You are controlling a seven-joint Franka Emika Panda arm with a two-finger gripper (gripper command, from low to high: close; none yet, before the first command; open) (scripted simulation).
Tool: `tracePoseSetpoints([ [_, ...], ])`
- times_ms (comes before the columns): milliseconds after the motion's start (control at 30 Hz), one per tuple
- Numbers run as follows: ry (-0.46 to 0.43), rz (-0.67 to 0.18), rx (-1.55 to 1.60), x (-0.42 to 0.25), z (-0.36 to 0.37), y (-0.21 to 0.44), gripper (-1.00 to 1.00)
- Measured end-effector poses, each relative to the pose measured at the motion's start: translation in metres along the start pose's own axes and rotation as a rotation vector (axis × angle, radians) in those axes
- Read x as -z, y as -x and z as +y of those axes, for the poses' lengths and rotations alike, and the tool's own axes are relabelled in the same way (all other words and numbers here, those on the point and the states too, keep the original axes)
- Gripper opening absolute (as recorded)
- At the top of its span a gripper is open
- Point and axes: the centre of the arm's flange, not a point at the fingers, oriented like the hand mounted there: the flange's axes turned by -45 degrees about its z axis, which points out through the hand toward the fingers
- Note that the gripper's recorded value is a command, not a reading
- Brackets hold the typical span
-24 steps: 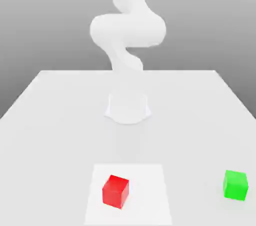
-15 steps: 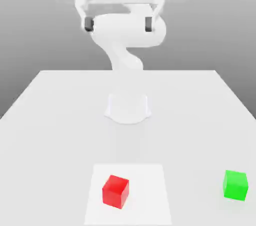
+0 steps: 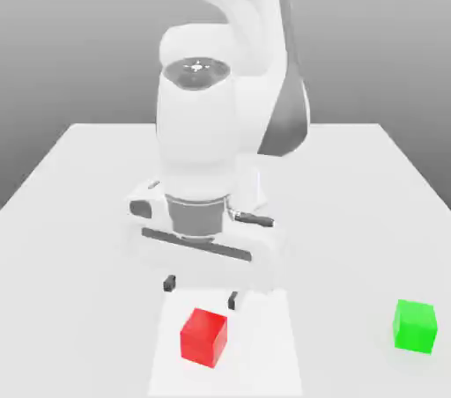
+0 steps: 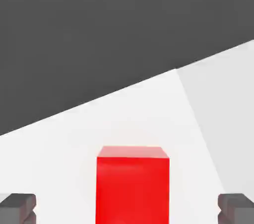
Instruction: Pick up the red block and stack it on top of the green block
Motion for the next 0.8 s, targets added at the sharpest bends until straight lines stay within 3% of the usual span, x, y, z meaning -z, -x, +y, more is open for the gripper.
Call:
tracePoseSetpoints([
  [100,0.001,-0.004,-0.002,-0.035,0.000,0.002,0.00],
  [133,0.001,-0.005,-0.002,-0.043,0.001,0.002,-1.00],
  [367,0.001,-0.004,-0.002,-0.044,0.001,0.002,-1.00],
  [567,0.001,-0.005,0.005,0.014,-0.007,0.003,-1.00],
  [800,0.001,-0.006,0.151,0.038,-0.169,0.064,-1.00],
])
